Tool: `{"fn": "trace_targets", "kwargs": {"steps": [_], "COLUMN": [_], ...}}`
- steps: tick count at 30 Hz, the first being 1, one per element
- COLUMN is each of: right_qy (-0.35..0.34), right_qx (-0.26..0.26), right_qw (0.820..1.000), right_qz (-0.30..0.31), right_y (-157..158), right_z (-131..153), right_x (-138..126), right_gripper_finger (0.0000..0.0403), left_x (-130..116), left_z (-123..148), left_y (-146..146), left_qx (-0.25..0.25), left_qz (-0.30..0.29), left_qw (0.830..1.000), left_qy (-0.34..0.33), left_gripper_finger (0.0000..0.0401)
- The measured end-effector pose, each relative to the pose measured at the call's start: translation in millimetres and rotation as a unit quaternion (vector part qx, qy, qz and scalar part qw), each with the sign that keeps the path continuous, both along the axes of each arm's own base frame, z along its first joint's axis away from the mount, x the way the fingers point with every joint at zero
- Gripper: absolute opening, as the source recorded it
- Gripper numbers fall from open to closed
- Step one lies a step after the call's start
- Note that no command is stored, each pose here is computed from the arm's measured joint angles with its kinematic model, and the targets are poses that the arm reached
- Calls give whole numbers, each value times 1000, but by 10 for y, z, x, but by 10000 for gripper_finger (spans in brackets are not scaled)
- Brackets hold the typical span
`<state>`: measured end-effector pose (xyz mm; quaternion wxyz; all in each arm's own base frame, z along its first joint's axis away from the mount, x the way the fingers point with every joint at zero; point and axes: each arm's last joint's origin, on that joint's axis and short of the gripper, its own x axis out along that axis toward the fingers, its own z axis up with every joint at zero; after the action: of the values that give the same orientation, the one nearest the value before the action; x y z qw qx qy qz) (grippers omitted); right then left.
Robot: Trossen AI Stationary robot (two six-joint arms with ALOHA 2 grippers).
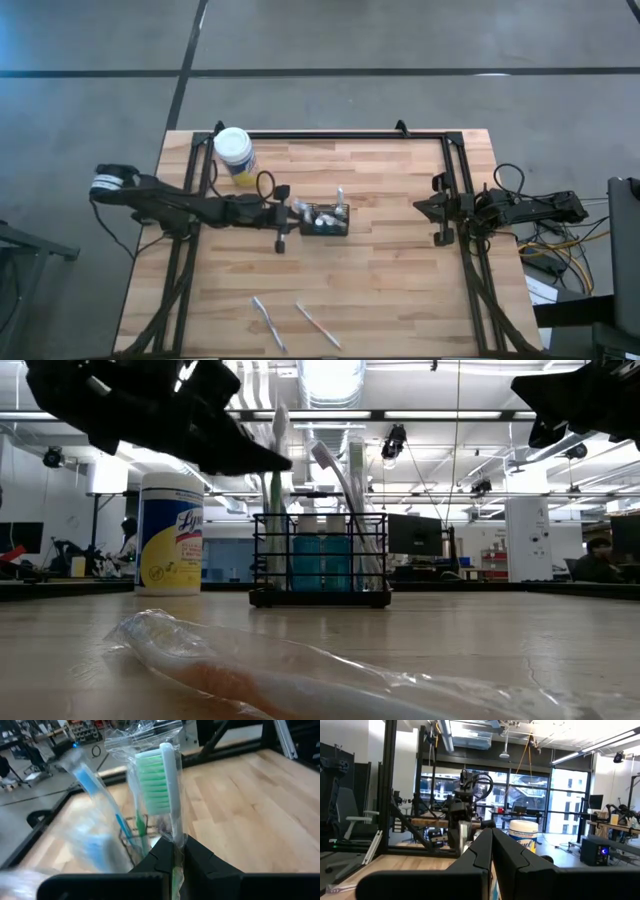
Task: Pick & Place toothbrushing station
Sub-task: Put the green toothbrush into the mesh organizer, then put the orange toothbrush into the mesh organizer
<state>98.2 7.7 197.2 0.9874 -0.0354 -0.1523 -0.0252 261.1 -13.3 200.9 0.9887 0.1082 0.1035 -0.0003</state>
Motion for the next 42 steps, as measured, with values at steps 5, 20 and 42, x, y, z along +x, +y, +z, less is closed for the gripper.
{"fn": "trace_targets", "kwargs": {"steps": [5,20,42], "right_qy": [0,1,2], "right_qx": [0,0,2], "right_qw": [1000,1000,1000], "right_qz": [0,0,0], "right_y": [0,0,0], "right_z": [0,-2,-7], "right_x": [0,1,3], "right_gripper_finger": [8,8,8], "left_x": [65,109,-546], "left_z": [-144,-284,486], "left_y": [1,30,54], "left_qx": [2,8,-42], "left_qz": [4,10,20], "left_qw": [1000,999,999], "left_qy": [23,49,26], "left_gripper_finger": [21,63,205]}}
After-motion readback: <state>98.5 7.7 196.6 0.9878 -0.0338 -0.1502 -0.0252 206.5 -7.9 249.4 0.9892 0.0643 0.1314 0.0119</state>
